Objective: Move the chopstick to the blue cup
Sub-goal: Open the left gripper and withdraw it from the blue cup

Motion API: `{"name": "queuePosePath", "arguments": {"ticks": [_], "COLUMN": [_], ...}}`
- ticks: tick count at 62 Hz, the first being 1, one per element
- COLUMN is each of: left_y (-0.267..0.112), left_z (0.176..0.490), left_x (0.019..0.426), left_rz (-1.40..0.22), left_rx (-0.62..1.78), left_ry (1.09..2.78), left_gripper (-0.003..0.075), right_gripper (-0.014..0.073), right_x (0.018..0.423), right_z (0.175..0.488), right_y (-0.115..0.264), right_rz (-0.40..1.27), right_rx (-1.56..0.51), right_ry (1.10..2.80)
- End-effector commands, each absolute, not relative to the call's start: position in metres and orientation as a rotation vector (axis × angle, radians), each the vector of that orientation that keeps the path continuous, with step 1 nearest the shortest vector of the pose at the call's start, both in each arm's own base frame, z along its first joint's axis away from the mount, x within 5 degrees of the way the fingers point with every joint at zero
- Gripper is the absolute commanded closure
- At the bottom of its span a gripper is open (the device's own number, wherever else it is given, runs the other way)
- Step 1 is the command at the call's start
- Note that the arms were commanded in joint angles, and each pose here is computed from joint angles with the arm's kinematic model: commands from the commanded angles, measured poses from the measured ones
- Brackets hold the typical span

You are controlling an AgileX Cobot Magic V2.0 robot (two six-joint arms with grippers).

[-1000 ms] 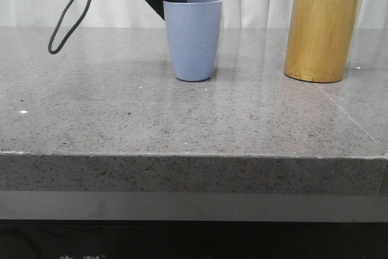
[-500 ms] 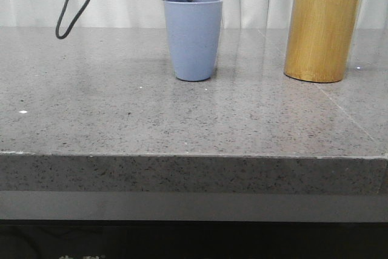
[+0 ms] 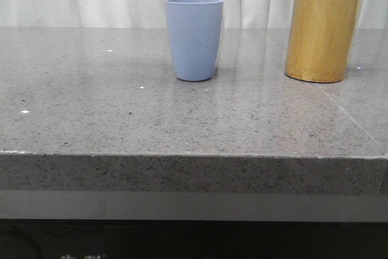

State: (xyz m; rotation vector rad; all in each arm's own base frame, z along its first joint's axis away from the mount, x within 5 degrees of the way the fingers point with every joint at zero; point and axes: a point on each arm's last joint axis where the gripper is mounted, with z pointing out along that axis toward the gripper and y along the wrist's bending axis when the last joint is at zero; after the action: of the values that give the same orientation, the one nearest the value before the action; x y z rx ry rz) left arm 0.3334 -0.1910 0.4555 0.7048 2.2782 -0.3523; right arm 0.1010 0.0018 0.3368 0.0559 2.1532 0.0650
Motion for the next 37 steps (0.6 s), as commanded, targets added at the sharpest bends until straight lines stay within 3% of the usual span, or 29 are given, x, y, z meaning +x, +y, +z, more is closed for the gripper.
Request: {"name": "queuePosePath", "arguments": {"ticks": [1,10,20,37], "left_y": [-0.171,-0.152,-0.128,-0.095], "left_z": [0.496,0.497,0.469,0.413], "left_x": [0.294,0.259,0.221,0.166], "left_rz": [-0.394,-0.403,-0.387,-0.381], "left_rx": [0.665,0.638,0.602,0.554], "left_ry": [2.169,2.126,2.102,2.073], "left_gripper": [0.0417,0.0417,0.0417,0.0417], "right_gripper": [0.0003,0.0003,0.0003,0.0003], "right_x": [0.112,0.123,0.136,0.166], "right_z": [0.35,0.346,0.348,0.391], "right_y": [0.001,0.001,0.004,0.004], "right_rz": [0.093,0.119,0.168,0.187], "right_rx": [0.102,0.144,0.167,0.164], "right_ry": [2.077,2.104,2.1,2.096]}}
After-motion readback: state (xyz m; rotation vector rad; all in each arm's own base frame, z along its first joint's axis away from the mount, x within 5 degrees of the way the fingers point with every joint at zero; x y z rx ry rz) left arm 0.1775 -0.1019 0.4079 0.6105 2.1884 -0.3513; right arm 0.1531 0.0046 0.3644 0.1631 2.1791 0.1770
